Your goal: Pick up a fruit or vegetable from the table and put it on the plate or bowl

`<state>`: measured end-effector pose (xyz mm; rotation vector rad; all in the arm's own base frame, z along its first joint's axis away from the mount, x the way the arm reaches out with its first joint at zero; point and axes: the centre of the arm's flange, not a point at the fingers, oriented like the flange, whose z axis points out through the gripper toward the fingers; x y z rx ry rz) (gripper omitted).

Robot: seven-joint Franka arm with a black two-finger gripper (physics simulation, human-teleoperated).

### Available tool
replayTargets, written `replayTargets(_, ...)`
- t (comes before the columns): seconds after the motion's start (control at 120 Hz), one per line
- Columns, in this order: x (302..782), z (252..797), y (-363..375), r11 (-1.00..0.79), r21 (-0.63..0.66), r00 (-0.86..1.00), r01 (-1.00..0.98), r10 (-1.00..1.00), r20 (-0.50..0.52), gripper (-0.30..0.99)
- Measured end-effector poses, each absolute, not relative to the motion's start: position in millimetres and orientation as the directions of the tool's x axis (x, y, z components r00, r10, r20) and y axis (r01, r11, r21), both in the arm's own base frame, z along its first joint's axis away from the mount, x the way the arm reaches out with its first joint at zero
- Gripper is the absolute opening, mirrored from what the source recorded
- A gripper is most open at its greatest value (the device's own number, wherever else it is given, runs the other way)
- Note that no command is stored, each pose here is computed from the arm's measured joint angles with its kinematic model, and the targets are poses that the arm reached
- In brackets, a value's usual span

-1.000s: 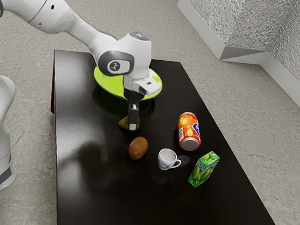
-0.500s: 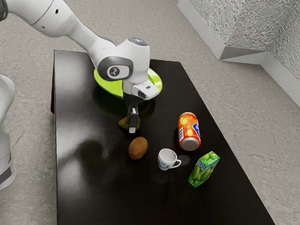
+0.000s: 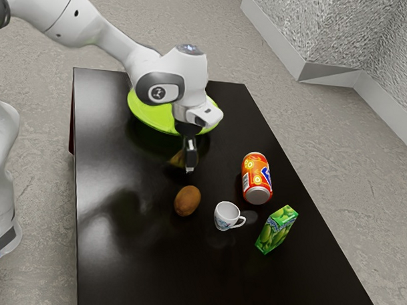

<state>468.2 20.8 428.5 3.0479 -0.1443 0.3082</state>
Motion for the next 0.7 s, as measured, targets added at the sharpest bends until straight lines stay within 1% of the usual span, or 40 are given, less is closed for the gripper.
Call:
replayTargets(0.067, 478, 450, 17, -0.992, 0.019, 0.964, -0.124, -0.116, 0.241, 0.31)
replayTargets(0.142, 491, 494, 29, -0.993, -0.034, 0.947, -0.111, -0.116, 0.301, 0.31)
replayTargets(0.242, 492, 524, 64, -0.997, -0.064, 0.946, -0.042, -0.06, 0.32, 0.33)
replayTargets(0.433, 477, 526, 131, -0.993, -0.075, 0.959, 0.093, 0.069, 0.276, 0.32)
replayTargets(0.642, 472, 536, 196, -0.976, -0.095, 0.949, 0.195, 0.163, 0.27, 0.32)
replayTargets(0.7, 471, 531, 203, -0.976, -0.089, 0.951, 0.2, 0.171, 0.258, 0.45)
